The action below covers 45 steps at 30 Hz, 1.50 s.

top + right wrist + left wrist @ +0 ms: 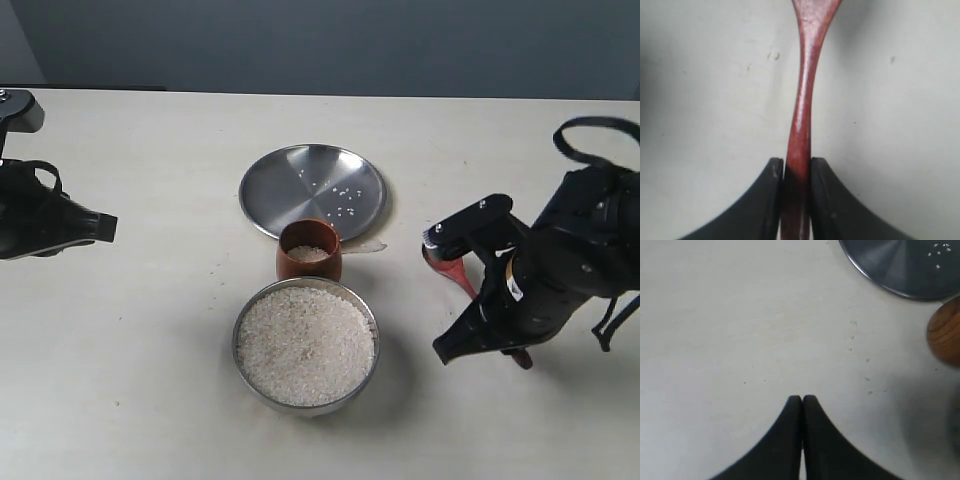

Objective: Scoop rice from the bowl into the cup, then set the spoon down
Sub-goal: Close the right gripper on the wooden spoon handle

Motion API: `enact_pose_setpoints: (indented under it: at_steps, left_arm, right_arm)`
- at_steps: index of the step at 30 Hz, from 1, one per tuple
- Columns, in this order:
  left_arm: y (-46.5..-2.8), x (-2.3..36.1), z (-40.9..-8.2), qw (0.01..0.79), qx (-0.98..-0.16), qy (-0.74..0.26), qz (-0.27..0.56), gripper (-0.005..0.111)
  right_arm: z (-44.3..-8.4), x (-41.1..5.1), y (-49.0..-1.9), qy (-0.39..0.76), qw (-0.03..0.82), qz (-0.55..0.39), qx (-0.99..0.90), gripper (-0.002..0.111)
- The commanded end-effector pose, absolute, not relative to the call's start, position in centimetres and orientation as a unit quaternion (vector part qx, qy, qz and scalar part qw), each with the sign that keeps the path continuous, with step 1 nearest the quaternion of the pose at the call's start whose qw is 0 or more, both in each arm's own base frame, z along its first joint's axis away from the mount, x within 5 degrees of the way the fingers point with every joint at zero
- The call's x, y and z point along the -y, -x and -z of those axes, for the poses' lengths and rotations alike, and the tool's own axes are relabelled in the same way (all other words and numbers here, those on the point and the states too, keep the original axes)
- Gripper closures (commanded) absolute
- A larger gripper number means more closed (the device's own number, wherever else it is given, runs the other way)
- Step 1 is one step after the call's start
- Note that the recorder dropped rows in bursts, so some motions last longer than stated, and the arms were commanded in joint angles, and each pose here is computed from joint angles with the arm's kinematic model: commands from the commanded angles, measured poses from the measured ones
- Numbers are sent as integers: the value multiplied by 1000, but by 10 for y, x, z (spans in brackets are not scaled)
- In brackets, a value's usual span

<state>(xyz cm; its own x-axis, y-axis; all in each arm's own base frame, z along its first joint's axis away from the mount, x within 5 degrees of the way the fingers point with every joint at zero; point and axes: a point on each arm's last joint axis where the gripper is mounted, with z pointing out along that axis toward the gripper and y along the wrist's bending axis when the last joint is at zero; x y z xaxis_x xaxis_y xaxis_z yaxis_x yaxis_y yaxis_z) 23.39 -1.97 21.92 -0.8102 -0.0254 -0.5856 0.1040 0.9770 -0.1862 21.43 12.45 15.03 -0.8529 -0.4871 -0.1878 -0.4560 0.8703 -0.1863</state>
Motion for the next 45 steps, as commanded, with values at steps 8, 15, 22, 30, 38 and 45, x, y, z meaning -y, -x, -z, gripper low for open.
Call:
enact_pose_setpoints:
  at_steps: [8,15,22,30,38,45]
  left_arm:
    - [-235,20,-220,307,-945,-21,108,106]
    - [-235,21,-220,309,-945,-19,109,106]
    - [-235,21,-220,307,-945,-19,110,106]
    - [-235,21,-220,308,-945,-19,109,106]
    - [-236,20,-221,310,-944,-18,108,106]
    - [-235,21,-220,307,-945,-19,109,106]
  right_arm:
    - [-169,-125,-218,284,98,83,-950,109]
    - [-164,-132,-221,277,111,53,-953,109]
    - [-145,-146,-231,232,143,5,-962,109]
    - [-118,-145,-226,235,140,-9,-962,108]
    - [-118,-147,-227,234,154,-18,-960,70]
    - [-115,-144,-217,196,204,-65,-957,71]
